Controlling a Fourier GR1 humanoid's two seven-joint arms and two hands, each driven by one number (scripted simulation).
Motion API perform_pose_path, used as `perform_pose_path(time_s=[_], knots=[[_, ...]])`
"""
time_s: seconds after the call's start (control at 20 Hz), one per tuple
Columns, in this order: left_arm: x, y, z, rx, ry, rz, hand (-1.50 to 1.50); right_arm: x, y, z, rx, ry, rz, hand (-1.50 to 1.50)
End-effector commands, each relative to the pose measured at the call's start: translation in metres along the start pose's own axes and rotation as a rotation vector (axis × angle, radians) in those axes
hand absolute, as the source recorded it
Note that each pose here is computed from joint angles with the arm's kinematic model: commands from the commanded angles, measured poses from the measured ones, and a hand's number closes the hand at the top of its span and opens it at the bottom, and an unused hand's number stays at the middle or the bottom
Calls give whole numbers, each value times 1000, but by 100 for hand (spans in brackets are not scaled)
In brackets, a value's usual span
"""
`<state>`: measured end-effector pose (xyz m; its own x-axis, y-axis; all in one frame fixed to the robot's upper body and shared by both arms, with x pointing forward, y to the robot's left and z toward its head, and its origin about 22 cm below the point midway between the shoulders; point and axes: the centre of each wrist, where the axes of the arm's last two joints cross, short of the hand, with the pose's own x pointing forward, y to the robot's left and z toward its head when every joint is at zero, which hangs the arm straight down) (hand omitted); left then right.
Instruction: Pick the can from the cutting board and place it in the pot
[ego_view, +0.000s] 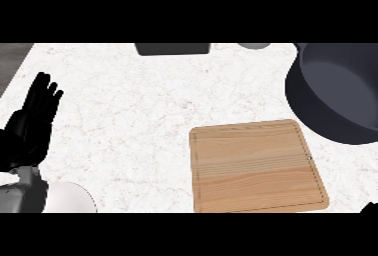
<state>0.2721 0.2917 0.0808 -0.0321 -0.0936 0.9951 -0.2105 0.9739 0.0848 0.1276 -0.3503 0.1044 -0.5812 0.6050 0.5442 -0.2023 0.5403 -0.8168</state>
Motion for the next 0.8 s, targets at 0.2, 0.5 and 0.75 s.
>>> perform_pose_path(time_s=[0.2, 0.5, 0.75], knots=[[13, -16, 0, -31, -9, -10, 0, -13, -86, 10, -314, 78, -24, 150], [-1, -9, 1, -36, -6, -2, 0, -46, -125, 5, -329, 147, -109, 150], [2, -5, -5, -62, -19, 2, 0, -88, -139, -25, -348, 214, -127, 150]])
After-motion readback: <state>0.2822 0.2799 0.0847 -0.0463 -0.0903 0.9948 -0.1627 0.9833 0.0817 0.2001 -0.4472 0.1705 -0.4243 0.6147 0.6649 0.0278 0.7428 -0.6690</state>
